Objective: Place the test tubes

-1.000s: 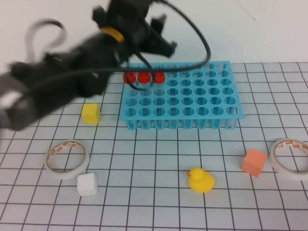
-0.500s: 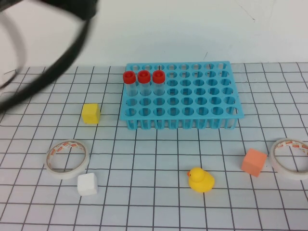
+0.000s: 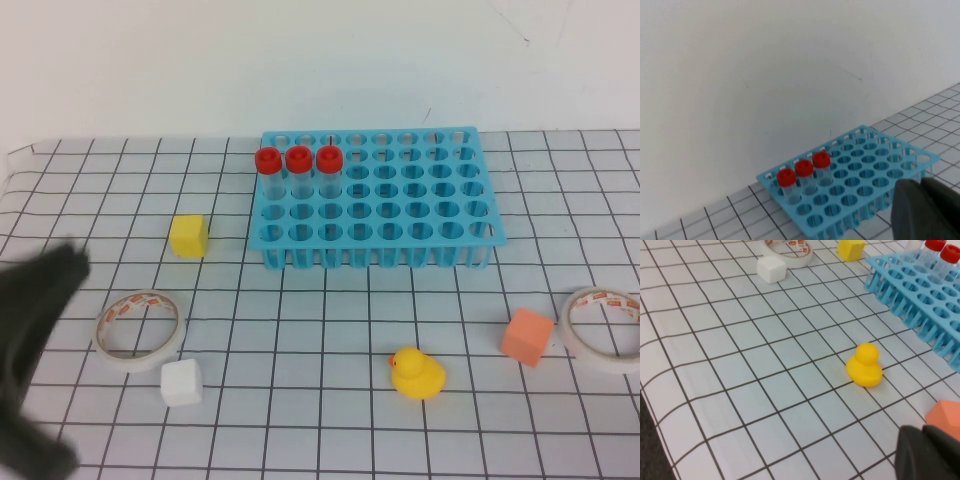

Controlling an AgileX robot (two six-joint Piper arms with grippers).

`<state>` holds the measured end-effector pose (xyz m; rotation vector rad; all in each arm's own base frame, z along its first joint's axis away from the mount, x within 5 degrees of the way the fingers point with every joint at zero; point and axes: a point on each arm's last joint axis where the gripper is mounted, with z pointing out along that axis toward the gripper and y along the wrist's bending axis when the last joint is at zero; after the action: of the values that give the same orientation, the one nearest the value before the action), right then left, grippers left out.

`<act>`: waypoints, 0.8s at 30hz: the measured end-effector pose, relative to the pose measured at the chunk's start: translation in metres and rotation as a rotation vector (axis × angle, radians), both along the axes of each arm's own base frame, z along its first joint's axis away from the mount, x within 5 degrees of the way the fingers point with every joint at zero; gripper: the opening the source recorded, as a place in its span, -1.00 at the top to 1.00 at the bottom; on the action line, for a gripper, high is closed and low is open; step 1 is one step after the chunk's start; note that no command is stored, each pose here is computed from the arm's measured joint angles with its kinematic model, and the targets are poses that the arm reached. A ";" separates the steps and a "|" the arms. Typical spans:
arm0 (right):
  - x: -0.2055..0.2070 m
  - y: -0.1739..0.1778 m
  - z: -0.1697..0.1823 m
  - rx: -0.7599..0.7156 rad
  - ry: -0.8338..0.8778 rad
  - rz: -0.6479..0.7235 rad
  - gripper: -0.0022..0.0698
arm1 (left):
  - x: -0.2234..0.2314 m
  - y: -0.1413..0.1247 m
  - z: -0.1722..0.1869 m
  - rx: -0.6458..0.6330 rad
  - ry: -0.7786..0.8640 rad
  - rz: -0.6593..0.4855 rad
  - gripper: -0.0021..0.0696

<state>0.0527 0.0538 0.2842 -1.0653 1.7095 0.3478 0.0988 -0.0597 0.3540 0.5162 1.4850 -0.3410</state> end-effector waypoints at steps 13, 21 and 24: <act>0.000 0.000 0.000 0.000 0.000 0.000 0.94 | -0.024 0.013 -0.077 0.033 0.105 -0.007 0.94; 0.000 0.000 0.000 0.000 0.000 0.000 0.94 | -0.027 0.010 -0.107 0.122 0.262 -0.046 0.94; 0.000 0.000 0.000 0.000 0.000 0.000 0.94 | -0.028 0.010 -0.110 0.140 0.288 -0.056 0.94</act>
<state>0.0527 0.0538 0.2842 -1.0653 1.7095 0.3478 0.0704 -0.0497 0.2441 0.6406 1.7850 -0.3683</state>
